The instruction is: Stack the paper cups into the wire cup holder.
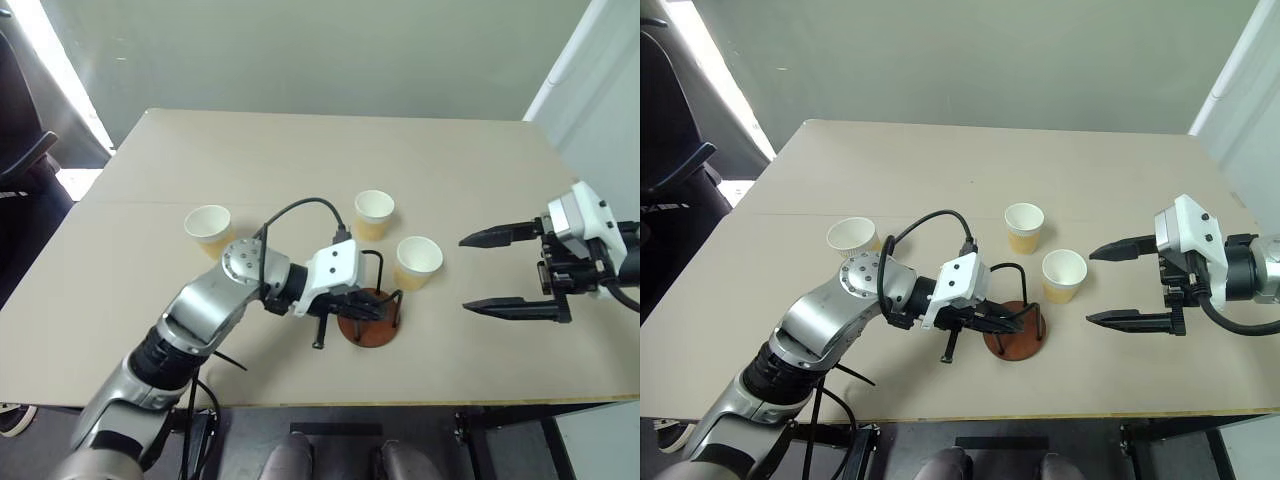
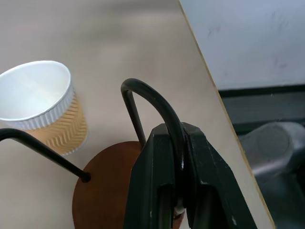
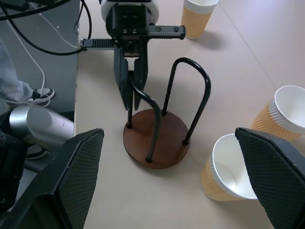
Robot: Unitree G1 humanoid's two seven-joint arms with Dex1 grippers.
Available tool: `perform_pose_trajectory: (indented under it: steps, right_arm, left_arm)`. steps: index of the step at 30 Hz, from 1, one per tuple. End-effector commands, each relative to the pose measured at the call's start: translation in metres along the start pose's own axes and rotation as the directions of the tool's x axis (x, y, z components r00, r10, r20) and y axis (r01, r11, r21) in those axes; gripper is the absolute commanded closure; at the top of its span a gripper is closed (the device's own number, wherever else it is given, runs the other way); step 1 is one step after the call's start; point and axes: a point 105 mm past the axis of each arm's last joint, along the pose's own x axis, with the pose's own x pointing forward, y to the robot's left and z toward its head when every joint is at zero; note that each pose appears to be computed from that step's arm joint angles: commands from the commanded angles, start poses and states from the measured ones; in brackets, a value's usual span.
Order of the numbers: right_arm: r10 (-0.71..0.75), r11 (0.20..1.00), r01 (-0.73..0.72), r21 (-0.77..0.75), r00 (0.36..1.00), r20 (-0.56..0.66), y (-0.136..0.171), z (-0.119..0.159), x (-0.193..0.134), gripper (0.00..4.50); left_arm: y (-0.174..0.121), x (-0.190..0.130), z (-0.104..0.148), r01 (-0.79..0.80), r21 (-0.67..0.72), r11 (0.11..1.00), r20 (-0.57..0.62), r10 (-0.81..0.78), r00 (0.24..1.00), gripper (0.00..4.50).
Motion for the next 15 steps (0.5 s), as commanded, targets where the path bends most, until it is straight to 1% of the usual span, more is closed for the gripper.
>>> perform_pose_trajectory:
  steps: [1, 3, 5, 6, 11, 15]
  right_arm:
    - [-0.017, 0.999, 0.017, -0.04, 1.0, 0.006, 0.0, 0.01, -0.005, 0.0]
    - [-0.017, 0.999, 0.017, -0.04, 1.0, -0.001, -0.001, 0.009, -0.005, 0.0]
    - [-0.017, 0.999, 0.017, -0.041, 1.0, -0.005, -0.001, 0.008, -0.004, 0.0]
    - [-0.018, 0.999, 0.018, -0.042, 1.0, -0.007, -0.001, 0.008, -0.004, 0.0]
    - [-0.027, 0.998, 0.025, -0.051, 0.999, -0.046, -0.006, 0.001, -0.001, 0.0]
    - [-0.027, 0.998, 0.022, -0.067, 0.997, -0.078, -0.013, -0.005, 0.003, 0.0]
  left_arm:
    - [0.003, 0.001, -0.013, -0.037, 0.021, 0.999, -0.073, 0.038, 0.997, 4.42]
    - [0.001, 0.001, -0.014, -0.027, -0.002, 1.0, -0.07, 0.026, 0.997, 4.42]
    - [0.0, 0.0, -0.014, -0.016, -0.022, 1.0, -0.061, 0.014, 0.998, 3.85]
    - [0.0, -0.001, -0.013, -0.01, -0.029, 1.0, -0.059, 0.008, 0.998, 3.69]
    - [-0.001, -0.004, -0.012, -0.012, -0.017, 1.0, -0.07, 0.011, 0.997, 1.87]
    - [0.005, -0.007, -0.008, -0.062, 0.024, 0.998, -0.073, 0.064, 0.995, 0.46]
